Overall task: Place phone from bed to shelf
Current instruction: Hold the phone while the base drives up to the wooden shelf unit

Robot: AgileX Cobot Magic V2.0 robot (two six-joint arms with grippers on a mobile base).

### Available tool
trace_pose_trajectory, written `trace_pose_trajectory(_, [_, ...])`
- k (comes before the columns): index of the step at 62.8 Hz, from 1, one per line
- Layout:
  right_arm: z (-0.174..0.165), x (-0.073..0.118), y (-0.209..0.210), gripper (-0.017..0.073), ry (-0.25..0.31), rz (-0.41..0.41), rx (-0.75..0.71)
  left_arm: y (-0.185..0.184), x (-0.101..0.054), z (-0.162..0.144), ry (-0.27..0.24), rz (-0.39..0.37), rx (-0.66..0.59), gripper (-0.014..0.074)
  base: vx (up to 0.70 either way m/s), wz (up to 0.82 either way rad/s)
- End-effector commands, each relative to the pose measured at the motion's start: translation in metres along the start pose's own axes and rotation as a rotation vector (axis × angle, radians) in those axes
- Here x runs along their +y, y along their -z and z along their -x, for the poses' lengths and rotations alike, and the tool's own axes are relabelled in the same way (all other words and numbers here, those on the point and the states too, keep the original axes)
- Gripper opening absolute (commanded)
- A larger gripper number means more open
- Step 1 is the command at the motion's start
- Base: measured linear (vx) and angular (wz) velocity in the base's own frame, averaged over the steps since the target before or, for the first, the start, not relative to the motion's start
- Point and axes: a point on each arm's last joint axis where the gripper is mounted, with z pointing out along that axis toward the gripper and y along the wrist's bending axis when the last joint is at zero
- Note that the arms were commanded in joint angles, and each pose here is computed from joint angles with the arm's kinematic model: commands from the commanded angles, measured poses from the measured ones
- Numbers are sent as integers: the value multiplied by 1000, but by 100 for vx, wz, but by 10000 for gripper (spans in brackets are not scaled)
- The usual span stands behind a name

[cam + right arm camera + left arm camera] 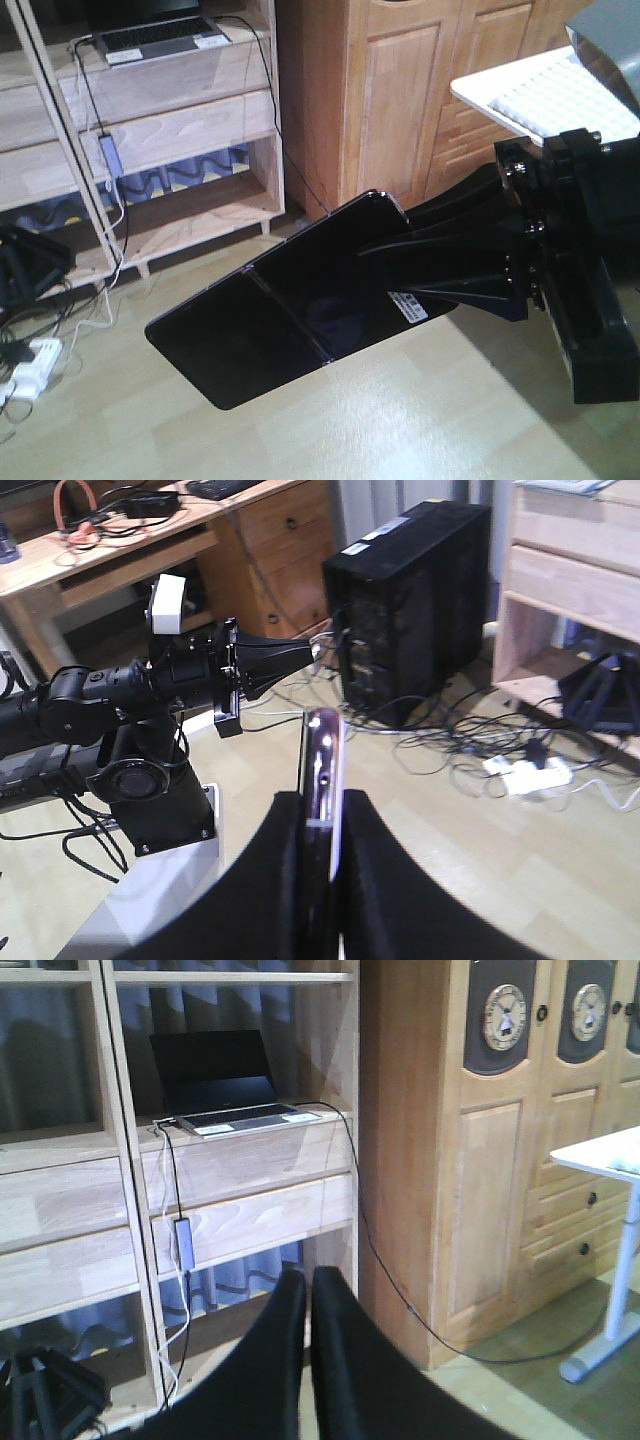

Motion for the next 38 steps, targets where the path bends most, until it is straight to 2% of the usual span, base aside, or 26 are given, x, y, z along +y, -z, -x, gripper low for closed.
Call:
trace_pose_trajectory(1, [14, 14, 6, -3, 9, 71, -84, 2, 1, 15, 19, 5, -105, 1, 50, 4])
trace_pose_trajectory(38, [14, 14, 6, -3, 9, 70, -84, 2, 1, 15, 19, 5, -105, 1, 50, 4])
